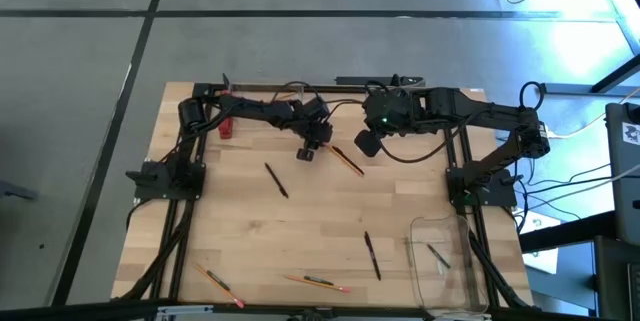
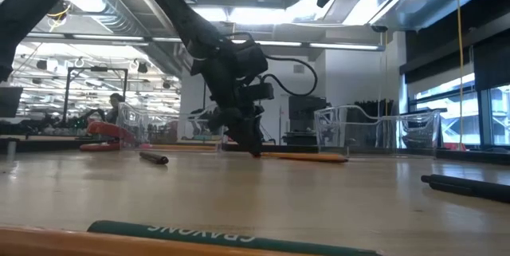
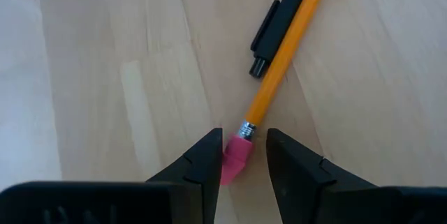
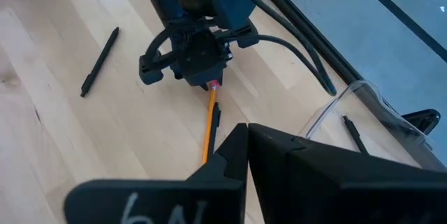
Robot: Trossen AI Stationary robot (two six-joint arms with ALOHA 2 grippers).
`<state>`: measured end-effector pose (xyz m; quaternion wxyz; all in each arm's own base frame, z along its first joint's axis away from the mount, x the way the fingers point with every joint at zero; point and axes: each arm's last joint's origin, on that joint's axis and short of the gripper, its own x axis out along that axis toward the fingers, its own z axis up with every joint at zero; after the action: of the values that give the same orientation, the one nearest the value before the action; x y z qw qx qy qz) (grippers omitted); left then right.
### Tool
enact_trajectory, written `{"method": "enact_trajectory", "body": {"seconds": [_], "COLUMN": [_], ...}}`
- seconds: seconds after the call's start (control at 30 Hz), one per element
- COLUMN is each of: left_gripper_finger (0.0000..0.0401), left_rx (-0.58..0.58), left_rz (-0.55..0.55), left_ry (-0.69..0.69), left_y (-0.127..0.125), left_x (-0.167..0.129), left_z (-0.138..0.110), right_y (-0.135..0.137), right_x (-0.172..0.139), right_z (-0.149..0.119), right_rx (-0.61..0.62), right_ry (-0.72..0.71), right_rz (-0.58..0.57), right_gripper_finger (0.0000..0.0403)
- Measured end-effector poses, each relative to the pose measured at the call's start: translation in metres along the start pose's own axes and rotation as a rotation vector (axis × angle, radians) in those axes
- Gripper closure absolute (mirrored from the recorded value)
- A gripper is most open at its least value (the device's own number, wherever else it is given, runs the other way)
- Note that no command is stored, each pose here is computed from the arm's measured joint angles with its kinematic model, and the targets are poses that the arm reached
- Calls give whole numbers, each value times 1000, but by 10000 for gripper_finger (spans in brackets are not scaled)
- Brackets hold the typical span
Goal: Sort crayons/erasers/pens/pencils in bins
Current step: Put the top yellow pencil into the top left transparent bin
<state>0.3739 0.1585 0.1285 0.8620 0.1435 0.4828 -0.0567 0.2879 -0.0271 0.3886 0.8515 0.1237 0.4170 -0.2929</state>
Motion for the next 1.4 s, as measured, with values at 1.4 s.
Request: {"method": "enact_trajectory", "body": {"seconds": [1.4], "left_gripper_finger": [396], "left_rx": [-214], "left_rz": [-136], "left_ry": [110], "left_y": [-23], "left_x": [0], "left_z": [-2], "right_y": [-1], "right_x": [0], "right_z": [-1], "right_rx": [-40], "right_ry": [13], "right_rz": [-6], "right_gripper_finger": [387]}}
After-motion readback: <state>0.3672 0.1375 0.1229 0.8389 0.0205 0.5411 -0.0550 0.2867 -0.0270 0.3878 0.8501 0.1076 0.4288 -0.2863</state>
